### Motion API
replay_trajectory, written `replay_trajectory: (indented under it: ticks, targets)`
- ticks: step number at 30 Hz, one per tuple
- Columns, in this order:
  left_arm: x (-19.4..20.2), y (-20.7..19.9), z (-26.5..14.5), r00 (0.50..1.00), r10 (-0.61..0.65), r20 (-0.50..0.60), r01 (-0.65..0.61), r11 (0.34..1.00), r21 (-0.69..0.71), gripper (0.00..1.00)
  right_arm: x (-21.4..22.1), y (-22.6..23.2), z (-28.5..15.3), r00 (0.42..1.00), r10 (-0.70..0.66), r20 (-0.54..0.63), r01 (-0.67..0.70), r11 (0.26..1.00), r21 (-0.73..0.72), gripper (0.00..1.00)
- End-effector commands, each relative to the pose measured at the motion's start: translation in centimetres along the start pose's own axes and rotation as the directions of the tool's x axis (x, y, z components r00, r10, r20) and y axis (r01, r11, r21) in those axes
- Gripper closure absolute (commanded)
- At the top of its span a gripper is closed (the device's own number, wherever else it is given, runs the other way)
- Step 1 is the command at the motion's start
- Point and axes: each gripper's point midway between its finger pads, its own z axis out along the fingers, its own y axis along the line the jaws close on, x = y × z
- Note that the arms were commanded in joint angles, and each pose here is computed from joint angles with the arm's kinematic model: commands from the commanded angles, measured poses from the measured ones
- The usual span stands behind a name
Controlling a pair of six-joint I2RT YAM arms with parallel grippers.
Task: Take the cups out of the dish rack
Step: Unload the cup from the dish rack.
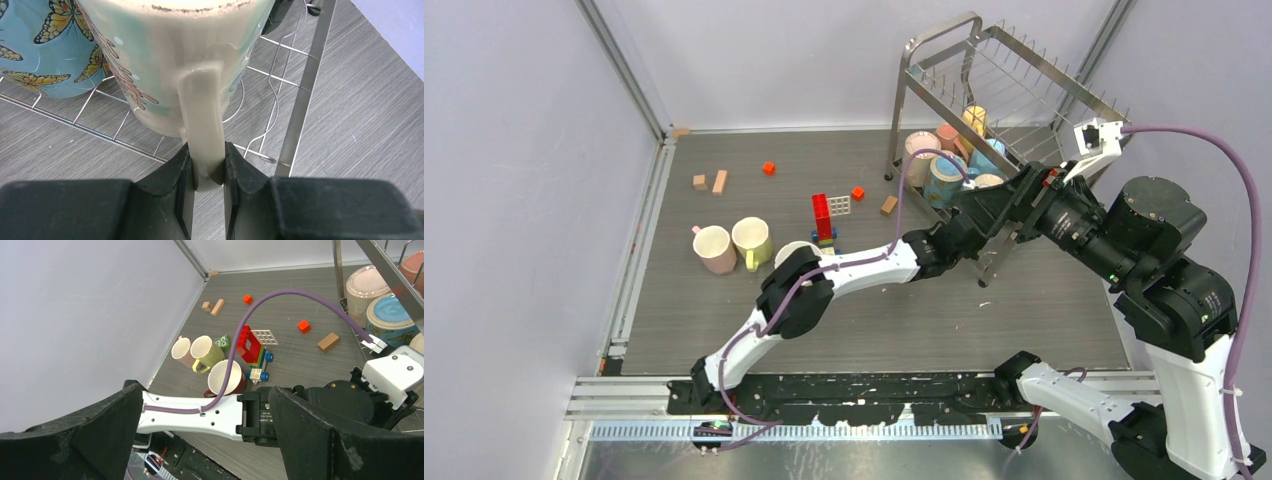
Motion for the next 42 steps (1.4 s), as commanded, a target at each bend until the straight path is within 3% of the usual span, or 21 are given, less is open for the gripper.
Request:
replay_trajectory:
  ticks: [1, 25, 42]
  targets:
    - [-9.0, -2.2, -4.5, 0.982, -0.034, 0.187, 0.02, 0.997, 0.075, 1.0, -0.8, 0.7, -0.1, 0.999, -0.004, 0.033, 0.005, 0.999, -0.032, 0.0]
    - [-13.9, -2.1, -9.5, 0.925, -0.144, 0.351, 0.085, 0.98, 0.179, 1.0, -0.7, 0.7, 0.4, 1.0, -0.004, 0.028, 0.005, 0.999, -0.032, 0.0]
    - [-15.3, -0.4, -13.1, 0.885, -0.259, 0.386, 0.185, 0.958, 0.218, 1.0, -0.5, 0.6, 0.9, 1.0, 0.0, 0.021, 0.001, 0.999, -0.035, 0.0]
